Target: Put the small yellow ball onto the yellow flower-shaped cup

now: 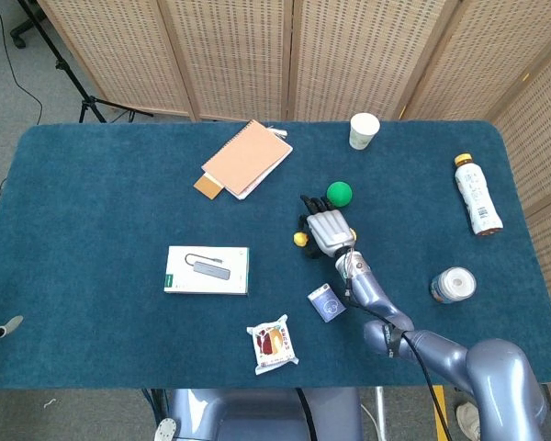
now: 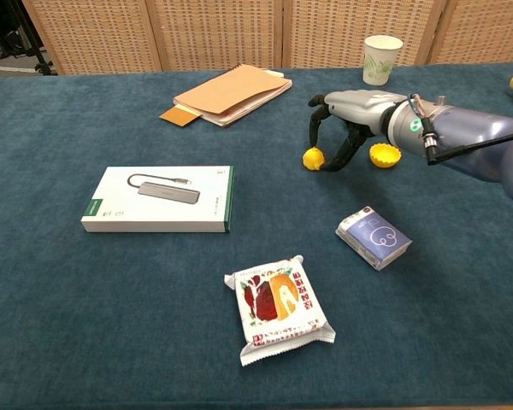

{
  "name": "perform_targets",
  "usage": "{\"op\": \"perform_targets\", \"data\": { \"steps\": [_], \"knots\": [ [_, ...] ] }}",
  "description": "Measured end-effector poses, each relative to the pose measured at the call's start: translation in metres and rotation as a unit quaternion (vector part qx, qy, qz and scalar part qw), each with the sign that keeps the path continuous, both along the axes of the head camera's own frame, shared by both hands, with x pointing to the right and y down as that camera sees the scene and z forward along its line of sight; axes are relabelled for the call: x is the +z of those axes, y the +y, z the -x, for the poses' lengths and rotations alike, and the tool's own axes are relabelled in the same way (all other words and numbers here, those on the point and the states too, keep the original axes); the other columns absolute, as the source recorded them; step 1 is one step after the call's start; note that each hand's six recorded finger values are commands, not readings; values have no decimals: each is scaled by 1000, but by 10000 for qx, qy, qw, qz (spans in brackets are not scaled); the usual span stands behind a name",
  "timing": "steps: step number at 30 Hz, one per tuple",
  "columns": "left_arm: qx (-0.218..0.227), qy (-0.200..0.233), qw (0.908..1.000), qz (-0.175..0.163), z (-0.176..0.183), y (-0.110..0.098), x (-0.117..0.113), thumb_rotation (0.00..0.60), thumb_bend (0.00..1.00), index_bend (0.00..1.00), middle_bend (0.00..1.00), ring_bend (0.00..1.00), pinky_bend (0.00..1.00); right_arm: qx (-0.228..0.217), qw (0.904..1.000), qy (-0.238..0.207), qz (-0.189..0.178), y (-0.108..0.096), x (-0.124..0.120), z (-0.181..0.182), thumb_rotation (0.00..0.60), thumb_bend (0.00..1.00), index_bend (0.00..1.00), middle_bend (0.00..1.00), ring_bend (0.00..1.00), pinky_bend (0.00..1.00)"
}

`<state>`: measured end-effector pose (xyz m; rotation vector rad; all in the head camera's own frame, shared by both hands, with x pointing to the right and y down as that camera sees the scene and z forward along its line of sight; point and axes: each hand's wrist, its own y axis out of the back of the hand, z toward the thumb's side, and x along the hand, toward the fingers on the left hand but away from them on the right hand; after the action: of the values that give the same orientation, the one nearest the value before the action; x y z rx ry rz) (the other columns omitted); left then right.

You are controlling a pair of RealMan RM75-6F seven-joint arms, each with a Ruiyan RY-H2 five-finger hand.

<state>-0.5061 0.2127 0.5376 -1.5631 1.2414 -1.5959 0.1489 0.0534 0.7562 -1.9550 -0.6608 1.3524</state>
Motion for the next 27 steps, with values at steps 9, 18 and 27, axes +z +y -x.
{"op": "perform_targets", "data": {
  "steps": [9,18,27],
  "knots": [
    [-2,5,10000,12,0,0,1,600,0,0,0,0,0,59,9999,-26,80,0,6,4,600,311,440,0,0,0],
    [-8,-1,10000,25,1,0,1,600,0,0,0,0,0,118,9999,-49,49,-3,8,7,600,373,502,0,0,0],
    [11,12,10000,8,0,1,0,600,0,0,0,0,0,137,9997,-195,-7,-2,2,9,600,399,523,0,0,0]
  ]
}}
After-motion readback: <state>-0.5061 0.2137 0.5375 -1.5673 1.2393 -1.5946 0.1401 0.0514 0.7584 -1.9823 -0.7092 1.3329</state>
